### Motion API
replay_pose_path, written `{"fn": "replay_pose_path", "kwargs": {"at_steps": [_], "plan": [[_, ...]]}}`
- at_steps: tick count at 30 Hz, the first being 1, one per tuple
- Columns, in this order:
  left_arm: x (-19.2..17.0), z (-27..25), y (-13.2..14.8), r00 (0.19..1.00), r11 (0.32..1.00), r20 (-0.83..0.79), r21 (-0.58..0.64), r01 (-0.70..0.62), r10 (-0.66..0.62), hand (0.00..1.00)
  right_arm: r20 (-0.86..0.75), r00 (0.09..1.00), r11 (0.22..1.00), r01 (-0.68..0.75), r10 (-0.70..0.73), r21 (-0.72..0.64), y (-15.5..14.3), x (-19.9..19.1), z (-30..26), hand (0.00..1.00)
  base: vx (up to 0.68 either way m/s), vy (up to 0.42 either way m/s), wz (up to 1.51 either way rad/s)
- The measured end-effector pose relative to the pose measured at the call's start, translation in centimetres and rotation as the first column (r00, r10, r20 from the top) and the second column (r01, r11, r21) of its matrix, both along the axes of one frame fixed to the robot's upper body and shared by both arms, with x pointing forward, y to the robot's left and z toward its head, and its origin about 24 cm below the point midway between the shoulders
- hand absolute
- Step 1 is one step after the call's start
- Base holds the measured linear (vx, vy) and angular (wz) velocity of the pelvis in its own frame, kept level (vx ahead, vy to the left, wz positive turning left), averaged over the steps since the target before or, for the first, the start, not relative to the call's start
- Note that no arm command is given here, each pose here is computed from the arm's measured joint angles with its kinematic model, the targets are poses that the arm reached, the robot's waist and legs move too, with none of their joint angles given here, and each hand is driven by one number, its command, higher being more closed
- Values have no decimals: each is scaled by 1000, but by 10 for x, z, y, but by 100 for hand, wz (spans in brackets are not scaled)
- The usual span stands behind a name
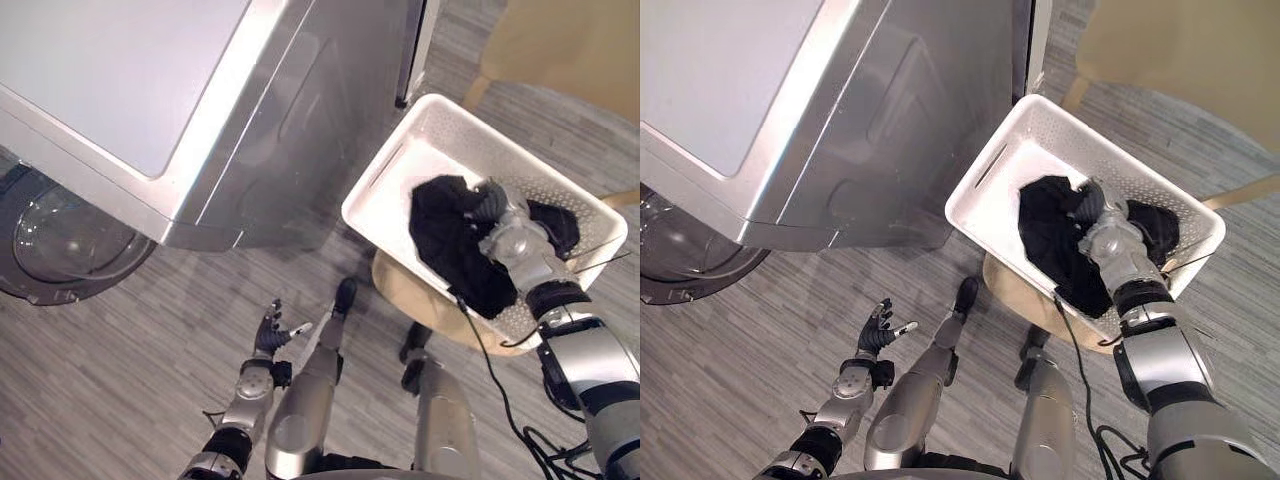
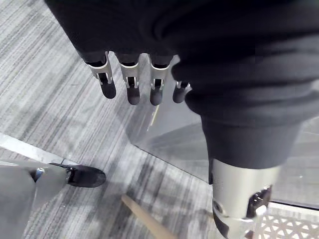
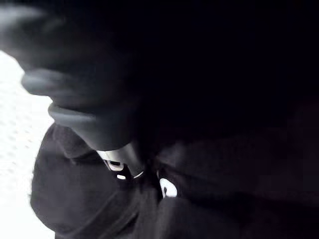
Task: Pick up the laundry basket with both hands and put the clothes into the washing machine.
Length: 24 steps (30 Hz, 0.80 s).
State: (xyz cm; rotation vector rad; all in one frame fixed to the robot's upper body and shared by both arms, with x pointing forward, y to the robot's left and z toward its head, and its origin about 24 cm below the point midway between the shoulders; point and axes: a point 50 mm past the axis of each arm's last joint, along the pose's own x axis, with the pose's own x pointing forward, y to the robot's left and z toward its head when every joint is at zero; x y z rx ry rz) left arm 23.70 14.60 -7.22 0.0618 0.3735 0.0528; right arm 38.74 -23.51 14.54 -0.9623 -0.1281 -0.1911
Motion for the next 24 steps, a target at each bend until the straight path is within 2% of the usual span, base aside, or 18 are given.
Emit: {"fn": "replay_pose_path", "kwargs": {"at_steps": [2, 5, 6, 8, 9, 10, 12, 13, 15, 18, 21, 24], "plan": [[0, -1, 0, 1000, 1000, -6, -1, 1, -1, 0, 113, 992, 991, -76, 63, 111, 21, -5, 9, 100, -66, -38, -13], [-6, -7, 5, 999, 1000, -42, -2, -11, 10, 0, 177, 974, 949, -183, 140, 257, 52, -20, -1, 100, -22, -38, -19], [-12, -10, 8, 998, 1000, -63, 7, -8, 8, 0, 202, 962, 915, -243, 184, 323, 69, -32, -10, 100, 44, -41, -17], [-20, -16, 11, 996, 1000, -92, 17, -13, 15, 0, 229, 948, 867, -300, 222, 398, 86, -47, -20, 100, 90, -33, -16], [-29, -23, 13, 991, 999, -131, 26, -18, 21, 0, 259, 933, 818, -346, 249, 460, 99, -62, -25, 100, 105, -25, -19], [-32, -26, 15, 989, 999, -143, 31, -20, 24, 0, 275, 926, 799, -365, 259, 478, 104, -67, -26, 100, 94, -17, -27], [-48, -36, 21, 978, 998, -203, 49, -28, 38, 0, 342, 890, 708, -449, 301, 544, 120, -92, -26, 100, 68, 1, -55], [-51, -38, 22, 976, 998, -214, 50, -27, 37, 0, 354, 883, 691, -463, 307, 556, 123, -96, -26, 100, 39, 13, -82], [-61, -45, 26, 965, 998, -259, 60, -20, 35, 0, 407, 844, 590, -536, 350, 604, 138, -110, -21, 100, -12, 25, -93], [-56, -43, 27, 969, 998, -247, 70, -9, 26, 0, 436, 825, 506, -565, 360, 652, 146, -114, -20, 100, -70, 25, -50], [-47, -36, 28, 979, 996, -204, 87, 9, 9, 0, 427, 839, 474, -543, 337, 693, 145, -124, -27, 100, -104, -40, 16], [-46, -30, 38, 984, 994, -175, 101, -27, 45, 0, 440, 826, 453, -562, 352, 693, 150, -134, -26, 100, -80, -156, 73]]}}
